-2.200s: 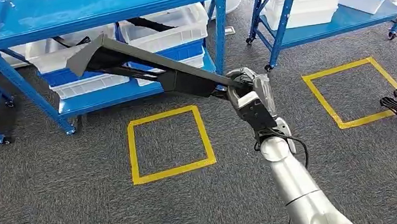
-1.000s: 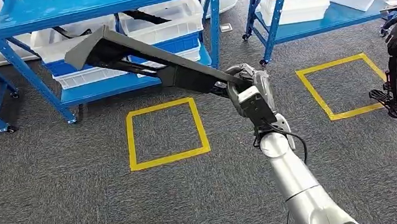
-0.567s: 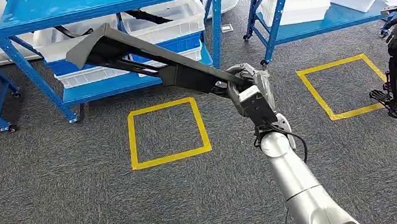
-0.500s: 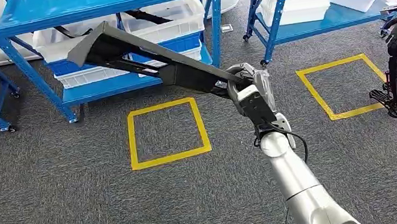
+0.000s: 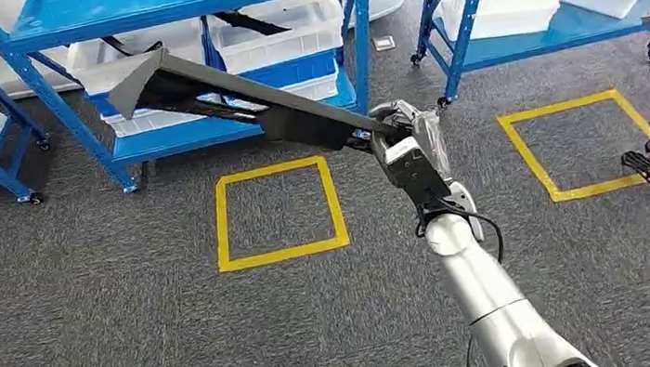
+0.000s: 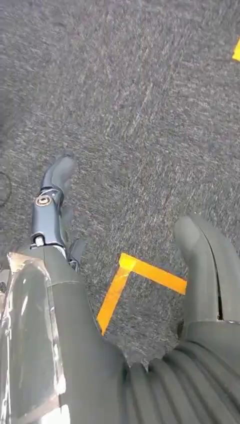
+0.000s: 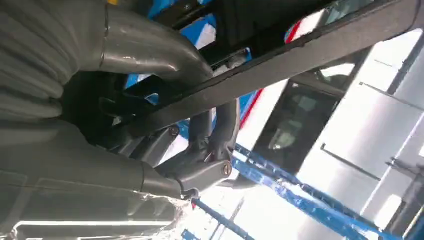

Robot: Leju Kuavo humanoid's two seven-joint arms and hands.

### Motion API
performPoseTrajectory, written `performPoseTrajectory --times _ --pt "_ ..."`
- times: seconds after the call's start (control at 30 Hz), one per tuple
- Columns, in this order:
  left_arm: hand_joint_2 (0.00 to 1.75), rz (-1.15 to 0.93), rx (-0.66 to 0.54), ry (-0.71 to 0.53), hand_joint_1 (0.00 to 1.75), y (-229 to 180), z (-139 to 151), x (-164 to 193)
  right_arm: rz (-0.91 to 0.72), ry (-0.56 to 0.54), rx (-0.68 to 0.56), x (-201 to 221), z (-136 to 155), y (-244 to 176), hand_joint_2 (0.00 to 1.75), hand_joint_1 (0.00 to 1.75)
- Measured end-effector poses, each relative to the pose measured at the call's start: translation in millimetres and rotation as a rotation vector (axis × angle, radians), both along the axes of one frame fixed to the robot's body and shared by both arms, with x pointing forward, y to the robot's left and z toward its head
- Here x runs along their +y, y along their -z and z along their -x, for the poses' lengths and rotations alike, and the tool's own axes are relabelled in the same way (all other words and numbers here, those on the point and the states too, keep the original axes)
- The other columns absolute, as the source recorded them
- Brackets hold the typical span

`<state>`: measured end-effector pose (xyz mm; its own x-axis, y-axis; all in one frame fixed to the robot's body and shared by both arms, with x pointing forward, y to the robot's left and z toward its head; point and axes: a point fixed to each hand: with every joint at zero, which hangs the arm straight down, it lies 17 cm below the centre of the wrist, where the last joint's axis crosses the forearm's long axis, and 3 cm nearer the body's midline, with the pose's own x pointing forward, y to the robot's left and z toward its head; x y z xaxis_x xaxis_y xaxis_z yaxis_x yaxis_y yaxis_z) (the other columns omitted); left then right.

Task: Take the parts from the cabinet and place them on the table.

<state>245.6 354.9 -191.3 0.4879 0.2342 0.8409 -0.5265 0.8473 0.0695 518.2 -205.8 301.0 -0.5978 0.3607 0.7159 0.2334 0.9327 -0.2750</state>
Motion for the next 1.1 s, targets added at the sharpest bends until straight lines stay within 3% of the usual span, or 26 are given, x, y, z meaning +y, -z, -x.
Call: performPoseTrajectory --times 1.1 --pt "1.75 0.021 -0.009 -0.004 0.0 0.3 0.2 -3.7 0.001 0.064 0.024 -30.3 15.8 27.0 1.75 1.75"
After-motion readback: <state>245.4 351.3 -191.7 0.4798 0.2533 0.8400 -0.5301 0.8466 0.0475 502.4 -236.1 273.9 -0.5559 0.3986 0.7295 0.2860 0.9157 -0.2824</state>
